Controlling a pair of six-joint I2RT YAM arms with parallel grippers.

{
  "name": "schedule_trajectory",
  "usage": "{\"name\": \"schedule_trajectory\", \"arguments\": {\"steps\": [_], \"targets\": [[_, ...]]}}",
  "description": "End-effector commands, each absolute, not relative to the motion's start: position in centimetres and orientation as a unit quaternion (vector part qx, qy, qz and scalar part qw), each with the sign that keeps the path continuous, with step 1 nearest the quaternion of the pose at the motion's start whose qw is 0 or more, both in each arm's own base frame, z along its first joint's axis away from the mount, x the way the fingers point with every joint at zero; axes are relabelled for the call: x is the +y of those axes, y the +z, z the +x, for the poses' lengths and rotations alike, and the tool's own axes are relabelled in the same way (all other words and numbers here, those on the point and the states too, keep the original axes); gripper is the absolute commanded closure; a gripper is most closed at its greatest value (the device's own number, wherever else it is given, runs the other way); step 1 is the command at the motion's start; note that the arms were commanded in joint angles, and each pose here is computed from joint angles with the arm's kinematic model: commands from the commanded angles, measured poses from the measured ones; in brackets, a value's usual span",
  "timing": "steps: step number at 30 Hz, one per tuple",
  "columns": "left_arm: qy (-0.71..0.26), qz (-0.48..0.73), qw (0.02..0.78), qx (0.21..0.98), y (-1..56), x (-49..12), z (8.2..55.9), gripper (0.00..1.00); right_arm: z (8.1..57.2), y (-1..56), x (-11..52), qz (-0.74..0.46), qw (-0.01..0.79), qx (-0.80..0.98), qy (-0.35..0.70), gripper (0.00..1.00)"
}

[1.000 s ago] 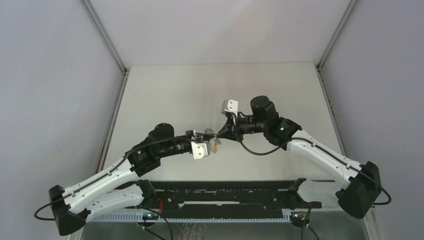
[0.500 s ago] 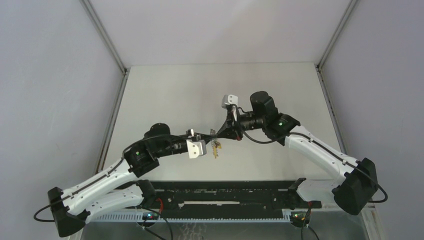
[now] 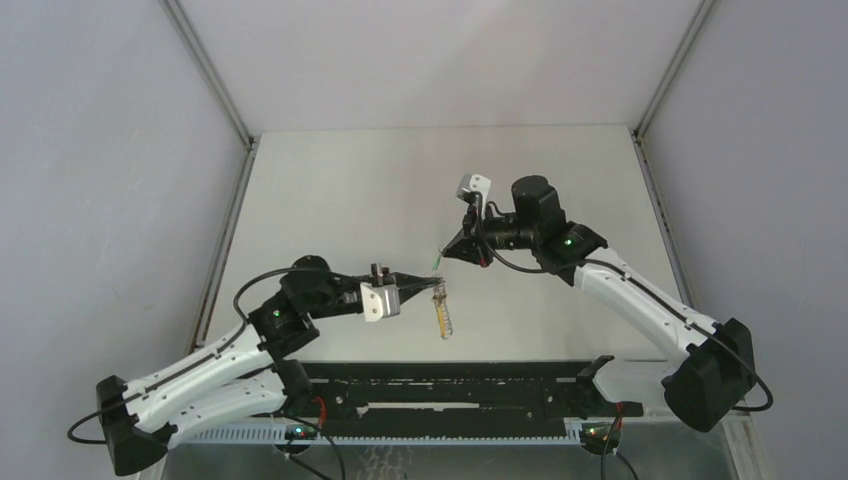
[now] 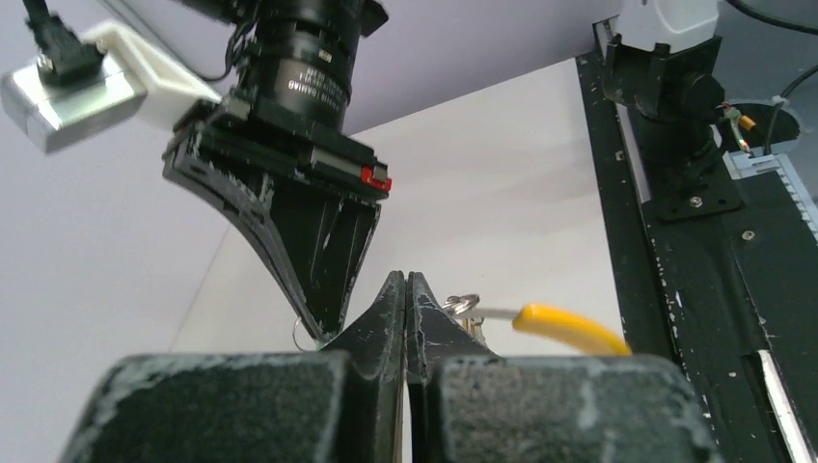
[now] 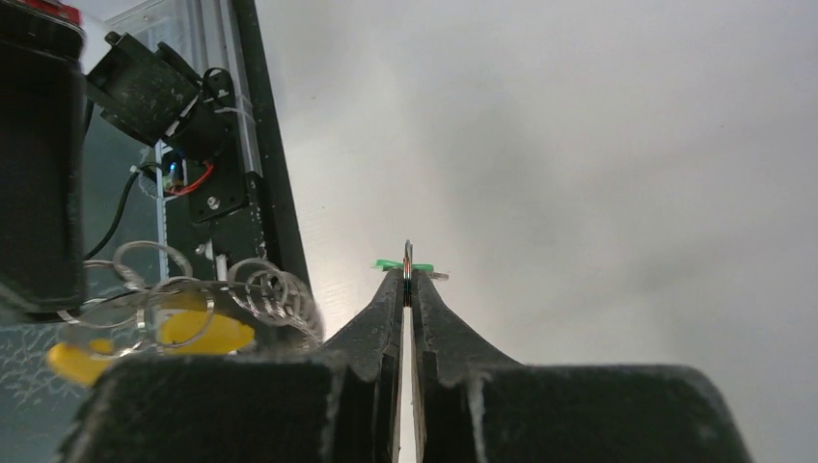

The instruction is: Put the keys on the keyring

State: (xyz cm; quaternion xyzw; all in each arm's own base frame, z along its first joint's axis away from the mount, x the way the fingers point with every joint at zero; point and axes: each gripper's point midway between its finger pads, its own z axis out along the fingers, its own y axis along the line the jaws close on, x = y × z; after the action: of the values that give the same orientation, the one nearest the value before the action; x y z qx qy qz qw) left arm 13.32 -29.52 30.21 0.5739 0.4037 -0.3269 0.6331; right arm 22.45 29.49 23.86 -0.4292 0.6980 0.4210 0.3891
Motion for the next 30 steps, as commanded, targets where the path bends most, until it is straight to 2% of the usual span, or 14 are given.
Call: {"name": "schedule_trajectory", "arguments": {"steps": [1, 5, 9, 20, 30], "targets": [[-0.345, 0.507, 0.681, 0.401, 32.1, -29.5, 14.2, 1.0, 22.7, 24.7, 28.5, -0.426, 0.421, 0.697, 0.395, 1.0], [-0.357, 0.444, 0.718, 0.399, 32.1, -29.0, 15.2, 1.0, 23.4, 22.9, 27.2, -0.411, 0.421, 0.727, 0.354, 1.0], [-0.364, 0.415, 0.725, 0.411, 30.5, -28.9, 16.0, 1.0, 23.9, 19.9, 25.6, -0.391, 0.399, 0.772, 0.302, 1.0], [-0.388, 0.306, 0.761, 0.42, 26.8, -25.6, 17.2, 1.0, 24.5, 10.9, 22.3, -0.32, 0.28, 0.887, 0.179, 1.0], [-0.382, 0.283, 0.765, 0.435, 25.4, -24.3, 18.5, 1.0, 27.4, 5.1, 22.7, -0.309, 0.223, 0.918, 0.106, 1.0]]}}
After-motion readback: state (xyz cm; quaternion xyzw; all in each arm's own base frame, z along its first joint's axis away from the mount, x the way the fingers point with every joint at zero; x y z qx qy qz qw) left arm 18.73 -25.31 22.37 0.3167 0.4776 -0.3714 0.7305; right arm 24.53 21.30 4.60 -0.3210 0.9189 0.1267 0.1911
